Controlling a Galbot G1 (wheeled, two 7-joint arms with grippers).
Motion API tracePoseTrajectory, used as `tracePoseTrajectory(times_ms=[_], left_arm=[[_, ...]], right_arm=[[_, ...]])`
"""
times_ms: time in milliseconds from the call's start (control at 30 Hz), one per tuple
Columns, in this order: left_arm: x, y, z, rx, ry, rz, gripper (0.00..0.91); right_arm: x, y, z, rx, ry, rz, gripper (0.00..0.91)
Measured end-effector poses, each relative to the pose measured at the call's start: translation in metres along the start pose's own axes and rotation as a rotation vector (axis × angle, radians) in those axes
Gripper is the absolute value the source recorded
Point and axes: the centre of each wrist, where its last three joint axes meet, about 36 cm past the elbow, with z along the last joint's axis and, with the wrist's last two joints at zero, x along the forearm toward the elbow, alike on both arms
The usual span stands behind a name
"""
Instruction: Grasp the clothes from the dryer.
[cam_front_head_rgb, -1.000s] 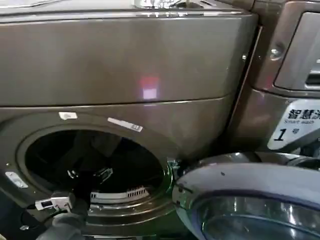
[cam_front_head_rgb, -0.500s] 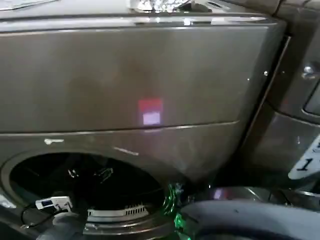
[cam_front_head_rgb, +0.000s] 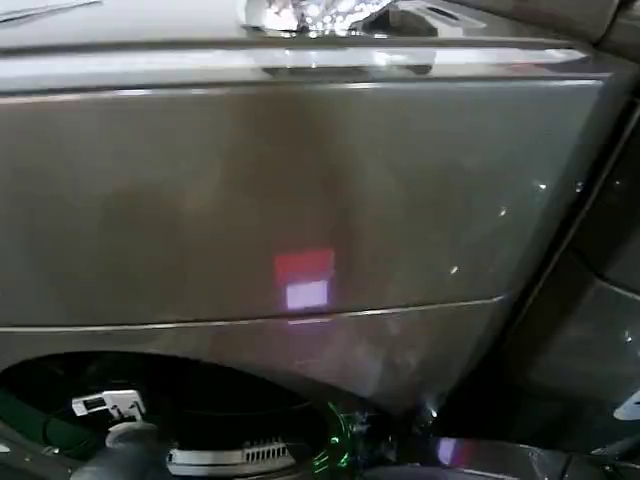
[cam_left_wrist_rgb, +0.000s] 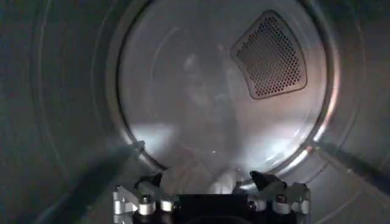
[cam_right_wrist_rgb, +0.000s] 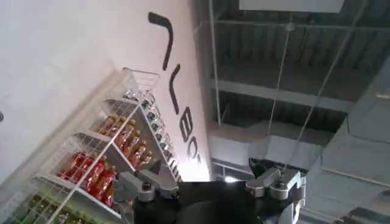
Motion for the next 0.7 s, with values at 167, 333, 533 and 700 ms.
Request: tracePoseTrajectory(times_ms=[167,333,533,700], left_arm=[[-0.040,-0.004,0.001,0.002,0.006,-0.002,0.907],[-0.078,-0.008,-0.003,-0.007,0.010,-0.002,0.907],[-0.119,-0.012,-0.009,-0.014,0.021,-0.005,0.907],[-0.149,-0.018,-0.012,-0.021,0.043,-0.006,0.907]], right_arm=[[0.002,-0.003,-0.002,0.002,-0.001,0.003,0.907],[0.004,-0.005,-0.003,0.003,0.000,0.003,0.907],[0.005,-0.008,-0.005,-0.001,-0.005,0.004,0.907],[0.005,-0.008,-0.006,-0.005,-0.007,0.003,0.907]])
